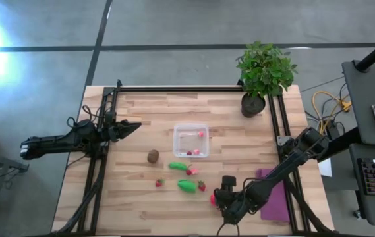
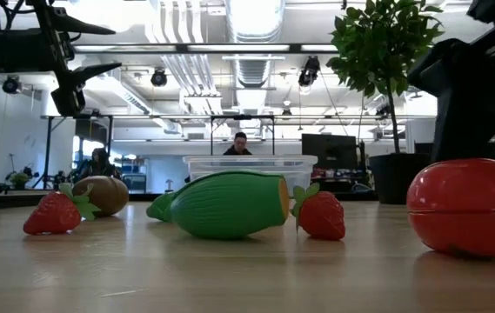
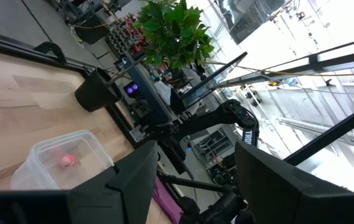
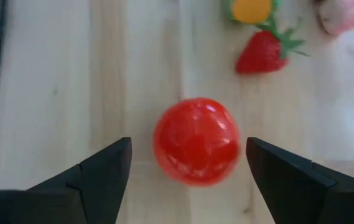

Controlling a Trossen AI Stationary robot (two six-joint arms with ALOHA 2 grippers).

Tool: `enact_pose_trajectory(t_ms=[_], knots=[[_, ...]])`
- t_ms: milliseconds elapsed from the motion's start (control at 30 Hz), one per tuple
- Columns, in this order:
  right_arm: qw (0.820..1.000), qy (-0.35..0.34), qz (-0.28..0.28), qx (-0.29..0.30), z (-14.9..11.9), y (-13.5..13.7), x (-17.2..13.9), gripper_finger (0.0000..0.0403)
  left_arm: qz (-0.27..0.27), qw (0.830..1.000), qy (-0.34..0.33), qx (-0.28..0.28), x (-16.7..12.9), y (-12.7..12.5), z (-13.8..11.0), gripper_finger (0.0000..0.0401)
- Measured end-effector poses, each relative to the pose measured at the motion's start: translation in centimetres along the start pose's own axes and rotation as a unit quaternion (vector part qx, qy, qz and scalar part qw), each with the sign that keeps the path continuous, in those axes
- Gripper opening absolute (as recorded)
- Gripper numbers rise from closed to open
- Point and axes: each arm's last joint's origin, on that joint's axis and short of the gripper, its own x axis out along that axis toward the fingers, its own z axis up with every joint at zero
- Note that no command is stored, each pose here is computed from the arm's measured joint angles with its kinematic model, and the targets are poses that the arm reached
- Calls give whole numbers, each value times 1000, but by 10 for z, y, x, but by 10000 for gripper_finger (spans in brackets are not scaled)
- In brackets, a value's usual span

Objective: Pick and placing Produce into tupperware
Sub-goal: Put the red tomato into the transparent bin

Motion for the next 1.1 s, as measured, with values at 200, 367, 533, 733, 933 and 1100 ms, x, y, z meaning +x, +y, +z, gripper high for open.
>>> enact_pose_trajectory(t_ms=[200, 367, 533, 733, 933, 1100], knots=[[1000, 22, 15, 3, -2, -2, 15, 311, 0, 1000, 0, 0, 0, 0, 0, 201], [1000, 19, 14, -2, -3, 1, 31, 311, -1, 1000, 0, 0, 0, 0, 0, 201], [1000, 25, 8, -7, -1, 6, 43, 307, -1, 1000, 0, 0, 0, 0, 0, 201], [1000, 22, 4, -8, 1, 6, 40, 296, 0, 1000, 0, 0, 0, 0, 0, 201], [1000, 6, -16, 1, 5, 1, 39, 265, -1, 1000, -1, 0, 0, 0, 0, 201], [1000, 5, -18, 15, 9, -2, 40, 250, 0, 1000, 0, 0, 0, 0, 0, 201]])
